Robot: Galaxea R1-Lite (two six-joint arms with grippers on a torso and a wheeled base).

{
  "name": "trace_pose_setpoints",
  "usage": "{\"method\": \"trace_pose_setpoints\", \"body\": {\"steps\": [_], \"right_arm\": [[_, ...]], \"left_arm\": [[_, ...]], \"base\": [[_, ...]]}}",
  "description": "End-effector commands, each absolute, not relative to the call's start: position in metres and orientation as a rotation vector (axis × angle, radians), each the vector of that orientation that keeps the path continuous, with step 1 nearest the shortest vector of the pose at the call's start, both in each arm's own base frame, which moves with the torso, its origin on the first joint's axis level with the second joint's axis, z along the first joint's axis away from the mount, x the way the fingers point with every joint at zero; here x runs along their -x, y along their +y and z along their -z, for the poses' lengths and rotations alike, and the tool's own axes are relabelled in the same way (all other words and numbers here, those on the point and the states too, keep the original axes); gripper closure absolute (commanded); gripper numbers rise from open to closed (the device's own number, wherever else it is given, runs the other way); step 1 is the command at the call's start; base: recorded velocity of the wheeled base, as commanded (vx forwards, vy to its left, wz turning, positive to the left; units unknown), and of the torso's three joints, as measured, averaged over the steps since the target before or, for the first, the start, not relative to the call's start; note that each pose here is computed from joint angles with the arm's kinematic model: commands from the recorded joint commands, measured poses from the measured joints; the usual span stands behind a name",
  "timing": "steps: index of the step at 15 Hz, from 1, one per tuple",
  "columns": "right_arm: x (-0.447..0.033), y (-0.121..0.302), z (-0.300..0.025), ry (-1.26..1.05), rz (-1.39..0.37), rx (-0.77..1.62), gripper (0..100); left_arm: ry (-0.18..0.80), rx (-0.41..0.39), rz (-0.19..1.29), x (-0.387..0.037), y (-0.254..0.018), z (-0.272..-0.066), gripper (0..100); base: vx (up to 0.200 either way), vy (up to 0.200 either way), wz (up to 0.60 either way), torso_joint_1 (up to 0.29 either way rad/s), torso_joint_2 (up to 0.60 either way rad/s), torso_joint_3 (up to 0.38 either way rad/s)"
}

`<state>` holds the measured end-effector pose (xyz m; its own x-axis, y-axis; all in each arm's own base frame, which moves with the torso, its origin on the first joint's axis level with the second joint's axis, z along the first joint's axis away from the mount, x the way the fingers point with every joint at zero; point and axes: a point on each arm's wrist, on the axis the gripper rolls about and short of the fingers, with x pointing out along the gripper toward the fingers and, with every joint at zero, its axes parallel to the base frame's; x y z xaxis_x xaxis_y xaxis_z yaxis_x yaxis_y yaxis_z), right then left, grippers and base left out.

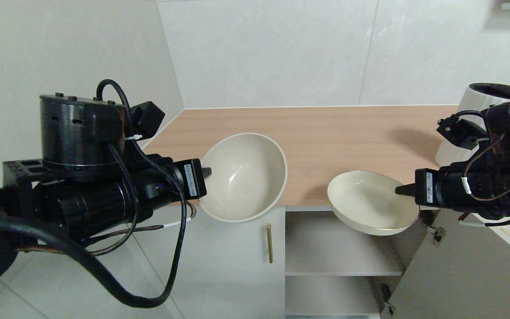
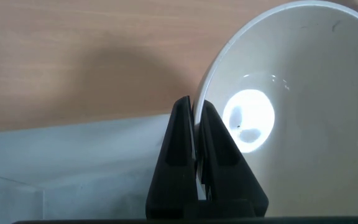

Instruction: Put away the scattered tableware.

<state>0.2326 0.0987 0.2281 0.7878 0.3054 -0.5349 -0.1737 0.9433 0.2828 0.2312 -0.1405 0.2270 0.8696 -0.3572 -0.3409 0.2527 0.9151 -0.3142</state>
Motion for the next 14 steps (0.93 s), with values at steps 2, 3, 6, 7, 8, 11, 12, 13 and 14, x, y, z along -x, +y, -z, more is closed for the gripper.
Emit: {"method": "trace_pose_setpoints", "body": {"steps": [2, 3, 6, 7, 8, 11, 12, 13, 14], "right_arm": [[-0.232, 0.093, -0.227, 0.616, -0.241, -0.226, 100], [-0.235, 0.094, -0.224, 0.624, -0.236, -0.223, 100], [-0.24, 0.096, -0.214, 0.655, -0.221, -0.213, 100], [-0.242, 0.096, -0.211, 0.661, -0.222, -0.195, 100], [-0.244, 0.097, -0.207, 0.673, -0.225, -0.165, 100], [-0.249, 0.096, -0.199, 0.697, -0.209, -0.144, 100], [-0.251, 0.096, -0.196, 0.695, -0.208, -0.145, 100], [-0.252, 0.096, -0.193, 0.688, -0.211, -0.147, 100], [-0.252, 0.097, -0.191, 0.678, -0.216, -0.145, 100]], "left_arm": [[0.443, 0.25, 0.316, -0.239, -0.147, -0.215, 100], [0.448, 0.247, 0.319, -0.239, -0.148, -0.214, 100], [0.45, 0.247, 0.32, -0.24, -0.148, -0.213, 100], [0.454, 0.245, 0.319, -0.24, -0.149, -0.212, 100], [0.46, 0.241, 0.318, -0.241, -0.149, -0.21, 100], [0.463, 0.242, 0.317, -0.242, -0.15, -0.209, 100], [0.464, 0.241, 0.317, -0.242, -0.15, -0.209, 100], [0.467, 0.24, 0.316, -0.243, -0.151, -0.208, 100], [0.468, 0.239, 0.316, -0.243, -0.151, -0.208, 100]], "base": [[-0.2, 0.0, 0.0, 0.005, 0.0, 0.0], [0.0, 0.0, 0.0, 0.0, 0.0, 0.0], [0.0, 0.0, 0.0, 0.0, 0.0, 0.0], [0.0, 0.0, 0.0, 0.0, 0.0, 0.0], [0.0, 0.0, 0.0, 0.0, 0.0, 0.0], [0.0, 0.0, 0.0, 0.0, 0.0, 0.0], [0.0, 0.0, 0.0, 0.0, 0.0, 0.0], [0.0, 0.0, 0.0, 0.0, 0.0, 0.0], [0.0, 0.0, 0.0, 0.0, 0.0, 0.0]]}}
